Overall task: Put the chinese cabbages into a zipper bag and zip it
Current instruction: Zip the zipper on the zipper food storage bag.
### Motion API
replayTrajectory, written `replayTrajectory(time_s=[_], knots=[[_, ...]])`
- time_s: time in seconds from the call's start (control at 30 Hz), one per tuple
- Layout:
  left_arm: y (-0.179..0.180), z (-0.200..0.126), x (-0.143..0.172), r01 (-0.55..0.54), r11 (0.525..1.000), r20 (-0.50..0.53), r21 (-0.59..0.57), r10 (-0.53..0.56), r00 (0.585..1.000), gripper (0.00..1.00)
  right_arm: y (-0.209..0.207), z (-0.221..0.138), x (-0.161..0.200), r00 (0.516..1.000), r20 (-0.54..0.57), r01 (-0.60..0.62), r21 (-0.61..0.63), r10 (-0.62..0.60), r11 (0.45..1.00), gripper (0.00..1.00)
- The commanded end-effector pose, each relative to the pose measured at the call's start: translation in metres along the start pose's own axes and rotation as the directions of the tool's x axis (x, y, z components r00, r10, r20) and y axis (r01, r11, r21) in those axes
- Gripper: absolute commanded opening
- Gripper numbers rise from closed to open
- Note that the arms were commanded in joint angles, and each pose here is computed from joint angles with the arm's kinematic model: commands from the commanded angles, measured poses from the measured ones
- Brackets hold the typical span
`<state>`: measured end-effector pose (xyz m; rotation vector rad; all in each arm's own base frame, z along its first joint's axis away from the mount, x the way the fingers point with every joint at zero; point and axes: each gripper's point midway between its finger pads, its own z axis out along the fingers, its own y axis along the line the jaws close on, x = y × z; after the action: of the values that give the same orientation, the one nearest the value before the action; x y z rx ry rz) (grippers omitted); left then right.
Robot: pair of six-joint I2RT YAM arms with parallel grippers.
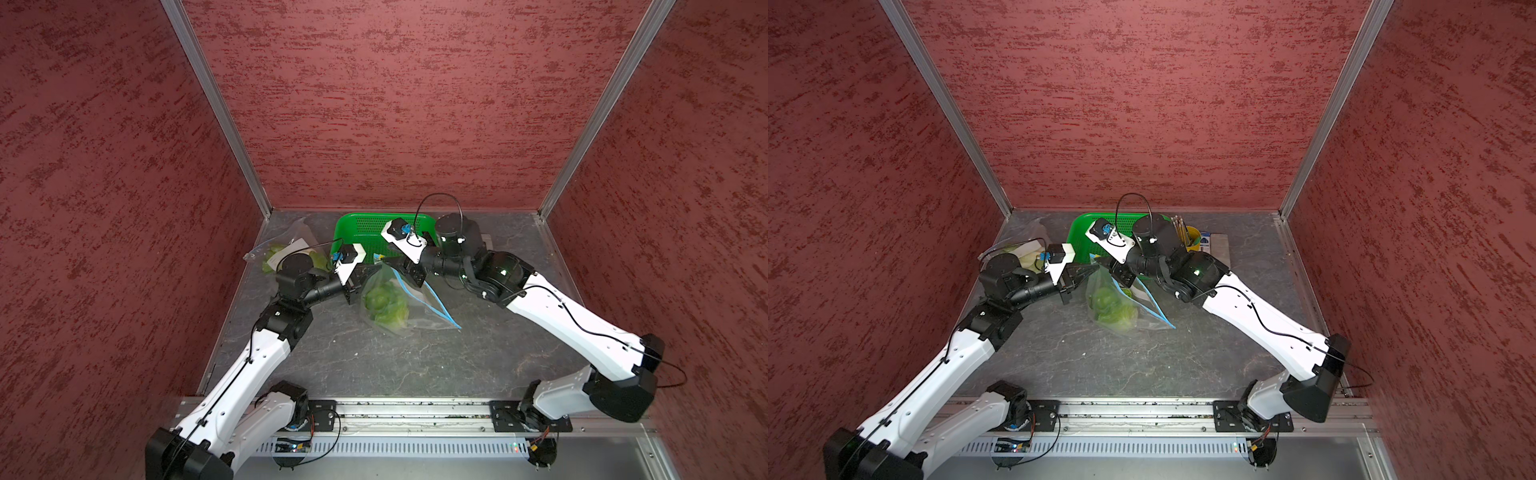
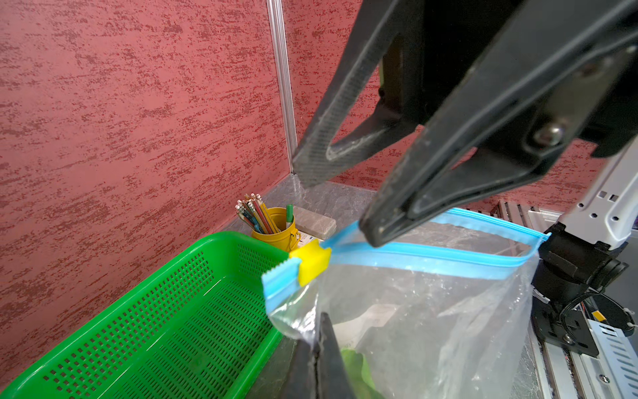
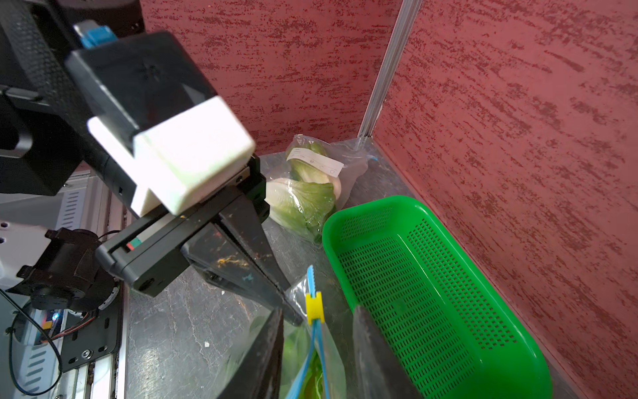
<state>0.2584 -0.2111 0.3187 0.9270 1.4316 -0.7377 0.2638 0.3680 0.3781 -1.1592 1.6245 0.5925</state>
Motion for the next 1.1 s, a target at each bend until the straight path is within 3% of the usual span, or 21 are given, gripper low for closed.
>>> replayTrajectory(time_s=[0.0, 0.67, 1.07], knots=[[-0.001, -0.003, -0.015, -0.041, 0.999, 0.022, -0.012, 0.041, 0.999, 0.00, -0.001, 0.005, -0.005, 1.000, 0.005, 0.014, -0.018, -0.013, 1.000, 0.35], [0.001, -0.004, -0.018, -0.051, 0.998, 0.021, -0.031, 0.051, 0.998, 0.00, -0.002, 0.012, -0.001, 1.000, 0.009, 0.000, -0.062, 0.001, 0.998, 0.14], [0.007, -0.011, -0.024, -0.023, 0.995, 0.037, -0.092, 0.027, 0.999, 0.00, -0.003, -0.002, 0.006, 1.000, 0.008, -0.021, -0.056, 0.021, 0.998, 0.11]])
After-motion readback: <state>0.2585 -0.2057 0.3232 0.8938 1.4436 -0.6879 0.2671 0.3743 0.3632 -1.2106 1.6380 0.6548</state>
